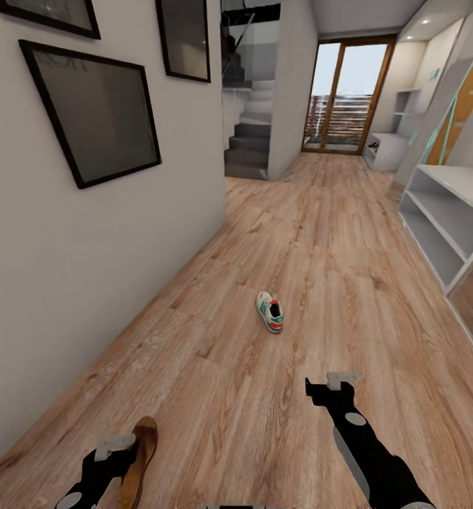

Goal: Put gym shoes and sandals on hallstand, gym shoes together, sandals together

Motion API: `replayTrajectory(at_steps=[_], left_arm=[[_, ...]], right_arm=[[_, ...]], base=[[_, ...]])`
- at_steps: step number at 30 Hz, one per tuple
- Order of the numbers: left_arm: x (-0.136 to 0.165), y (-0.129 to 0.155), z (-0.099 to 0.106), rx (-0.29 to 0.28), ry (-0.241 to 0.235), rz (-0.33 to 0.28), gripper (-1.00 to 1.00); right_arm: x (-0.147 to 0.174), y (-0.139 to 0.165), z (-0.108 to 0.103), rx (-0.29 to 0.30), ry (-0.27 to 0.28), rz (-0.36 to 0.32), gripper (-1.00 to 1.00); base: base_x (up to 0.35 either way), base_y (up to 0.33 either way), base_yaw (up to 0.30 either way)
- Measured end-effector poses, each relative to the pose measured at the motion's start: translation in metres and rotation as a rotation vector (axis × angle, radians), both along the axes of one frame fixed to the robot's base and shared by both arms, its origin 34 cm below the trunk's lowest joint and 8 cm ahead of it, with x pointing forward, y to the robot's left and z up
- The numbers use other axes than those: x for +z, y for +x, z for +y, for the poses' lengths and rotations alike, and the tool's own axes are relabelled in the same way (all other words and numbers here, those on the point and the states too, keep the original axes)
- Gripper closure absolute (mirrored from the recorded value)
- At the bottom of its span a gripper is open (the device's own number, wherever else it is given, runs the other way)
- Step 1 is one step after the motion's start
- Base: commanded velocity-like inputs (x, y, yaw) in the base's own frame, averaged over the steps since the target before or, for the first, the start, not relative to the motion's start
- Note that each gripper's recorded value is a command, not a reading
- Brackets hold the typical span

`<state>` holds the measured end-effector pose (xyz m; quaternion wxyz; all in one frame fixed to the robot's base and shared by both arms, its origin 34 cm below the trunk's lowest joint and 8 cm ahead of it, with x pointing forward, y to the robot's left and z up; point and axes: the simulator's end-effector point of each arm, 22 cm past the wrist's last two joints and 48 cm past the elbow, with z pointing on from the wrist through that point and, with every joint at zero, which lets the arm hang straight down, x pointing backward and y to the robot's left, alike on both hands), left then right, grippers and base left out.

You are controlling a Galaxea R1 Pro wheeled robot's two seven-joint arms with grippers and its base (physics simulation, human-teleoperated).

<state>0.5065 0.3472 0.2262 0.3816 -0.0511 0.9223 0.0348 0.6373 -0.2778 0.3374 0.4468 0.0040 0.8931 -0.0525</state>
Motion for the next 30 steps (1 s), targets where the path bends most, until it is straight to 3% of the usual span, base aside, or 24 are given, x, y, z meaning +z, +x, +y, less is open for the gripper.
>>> replayTrajectory(at_steps=[2,10,30], left_arm=[[-0.003,-0.002,0.002,-0.002,0.005,0.001,-1.00],[-0.022,-0.014,0.001,-0.006,0.005,0.040,-1.00],[-0.068,-0.050,-0.007,-0.036,0.014,0.149,-1.00]], right_arm=[[0.018,0.011,0.005,0.008,0.003,0.009,-1.00],[0.043,0.028,0.013,0.022,0.012,-0.004,-1.00],[-0.018,0.013,0.014,0.026,0.011,0.102,-1.00]], base=[[0.000,0.000,0.087],[0.000,0.000,0.091],[0.000,0.000,0.077]])
